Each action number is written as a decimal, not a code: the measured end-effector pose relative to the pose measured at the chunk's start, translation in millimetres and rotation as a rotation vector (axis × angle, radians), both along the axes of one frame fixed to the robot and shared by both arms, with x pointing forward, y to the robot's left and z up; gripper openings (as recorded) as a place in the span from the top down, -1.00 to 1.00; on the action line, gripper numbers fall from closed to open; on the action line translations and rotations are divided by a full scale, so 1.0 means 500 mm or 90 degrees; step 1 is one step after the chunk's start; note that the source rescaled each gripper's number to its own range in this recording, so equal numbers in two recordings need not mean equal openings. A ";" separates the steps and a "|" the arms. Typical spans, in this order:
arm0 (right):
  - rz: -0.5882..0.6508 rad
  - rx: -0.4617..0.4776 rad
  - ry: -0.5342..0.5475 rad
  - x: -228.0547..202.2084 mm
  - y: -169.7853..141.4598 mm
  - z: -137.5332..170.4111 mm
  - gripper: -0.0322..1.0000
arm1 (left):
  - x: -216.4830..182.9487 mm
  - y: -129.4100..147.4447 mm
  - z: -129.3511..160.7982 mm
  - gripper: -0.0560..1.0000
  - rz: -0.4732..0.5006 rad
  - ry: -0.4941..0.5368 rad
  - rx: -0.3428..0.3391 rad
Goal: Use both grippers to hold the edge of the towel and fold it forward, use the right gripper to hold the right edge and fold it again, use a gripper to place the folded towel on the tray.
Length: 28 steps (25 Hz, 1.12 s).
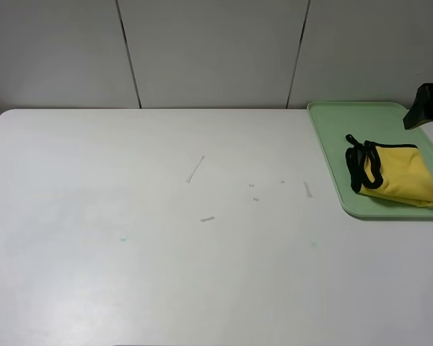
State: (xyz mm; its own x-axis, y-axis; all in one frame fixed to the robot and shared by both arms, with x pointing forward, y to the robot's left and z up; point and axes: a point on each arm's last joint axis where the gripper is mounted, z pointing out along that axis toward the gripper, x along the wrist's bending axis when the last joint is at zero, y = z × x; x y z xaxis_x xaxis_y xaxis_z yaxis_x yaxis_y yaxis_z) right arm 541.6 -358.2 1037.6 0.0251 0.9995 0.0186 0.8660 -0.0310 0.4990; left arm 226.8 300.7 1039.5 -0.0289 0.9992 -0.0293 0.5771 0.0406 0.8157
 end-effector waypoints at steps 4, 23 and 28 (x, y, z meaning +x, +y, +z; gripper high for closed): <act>0.006 0.021 0.009 -0.072 0.022 0.045 -1.00 | 0.000 0.000 0.000 -0.94 0.000 0.000 0.000; 0.169 0.079 -0.186 -0.401 0.161 0.062 -1.00 | 0.000 0.000 0.000 -0.94 0.000 0.000 0.000; 0.263 0.055 -0.231 -0.468 0.179 0.074 -1.00 | 0.000 0.000 0.000 -0.94 0.000 0.000 0.000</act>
